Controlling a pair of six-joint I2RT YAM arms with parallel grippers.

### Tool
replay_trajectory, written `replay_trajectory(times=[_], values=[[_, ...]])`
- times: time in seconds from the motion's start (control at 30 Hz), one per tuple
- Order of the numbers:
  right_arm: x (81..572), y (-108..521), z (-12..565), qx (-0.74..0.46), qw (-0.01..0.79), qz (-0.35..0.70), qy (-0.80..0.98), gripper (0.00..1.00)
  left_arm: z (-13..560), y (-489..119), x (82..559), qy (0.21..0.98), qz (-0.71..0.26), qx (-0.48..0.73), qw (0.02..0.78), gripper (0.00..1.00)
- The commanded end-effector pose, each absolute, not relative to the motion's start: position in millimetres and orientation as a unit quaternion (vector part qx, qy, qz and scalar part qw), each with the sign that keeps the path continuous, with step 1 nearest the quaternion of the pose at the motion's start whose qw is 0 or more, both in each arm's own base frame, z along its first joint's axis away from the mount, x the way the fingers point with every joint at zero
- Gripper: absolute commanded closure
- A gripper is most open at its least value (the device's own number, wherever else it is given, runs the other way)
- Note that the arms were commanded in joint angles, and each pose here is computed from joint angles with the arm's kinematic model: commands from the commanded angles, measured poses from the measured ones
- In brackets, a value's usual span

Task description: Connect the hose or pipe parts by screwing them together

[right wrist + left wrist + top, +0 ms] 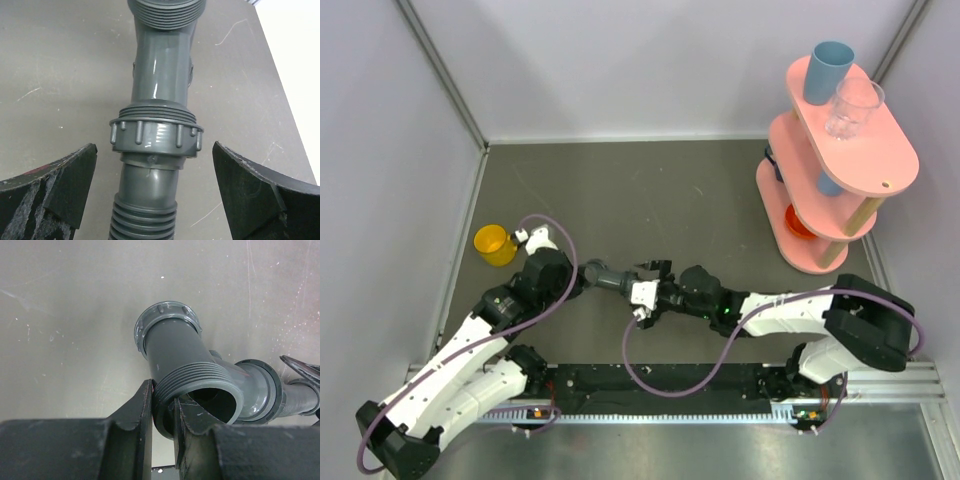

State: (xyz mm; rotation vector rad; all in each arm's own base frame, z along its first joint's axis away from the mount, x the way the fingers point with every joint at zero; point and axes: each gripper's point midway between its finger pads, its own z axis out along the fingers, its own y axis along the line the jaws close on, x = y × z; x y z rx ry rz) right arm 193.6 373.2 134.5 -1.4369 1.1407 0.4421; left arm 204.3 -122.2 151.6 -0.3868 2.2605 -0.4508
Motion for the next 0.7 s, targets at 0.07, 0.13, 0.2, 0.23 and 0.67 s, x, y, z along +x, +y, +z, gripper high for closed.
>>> replay_trajectory(times=[0.07, 0.13, 0.2, 0.23, 0.67], values=[[199, 393, 158, -0.603, 0.636, 0.168, 0.451, 0.1, 175, -132, 211, 0.873, -0.215, -0.169, 0.405, 1.0], [199, 396, 162, -0.597, 0.644, 0.171, 0.446, 0.14, 176, -132, 211, 0.872, -0.215, -0.169, 0.405, 1.0], [204, 396, 165, -0.585, 0.649, 0.17, 0.456, 0.24, 175, -133, 211, 0.873, -0.216, -0.169, 0.404, 1.0], [207, 399, 171, -0.572, 0.656, 0.172, 0.461, 0.28, 175, -133, 210, 0.872, -0.217, -0.168, 0.405, 1.0], [257, 394, 177, -0.38, 0.494, 0.456, 0.635, 0.54, 167, -148, 214, 0.834, -0.276, -0.085, 0.471, 1.0]])
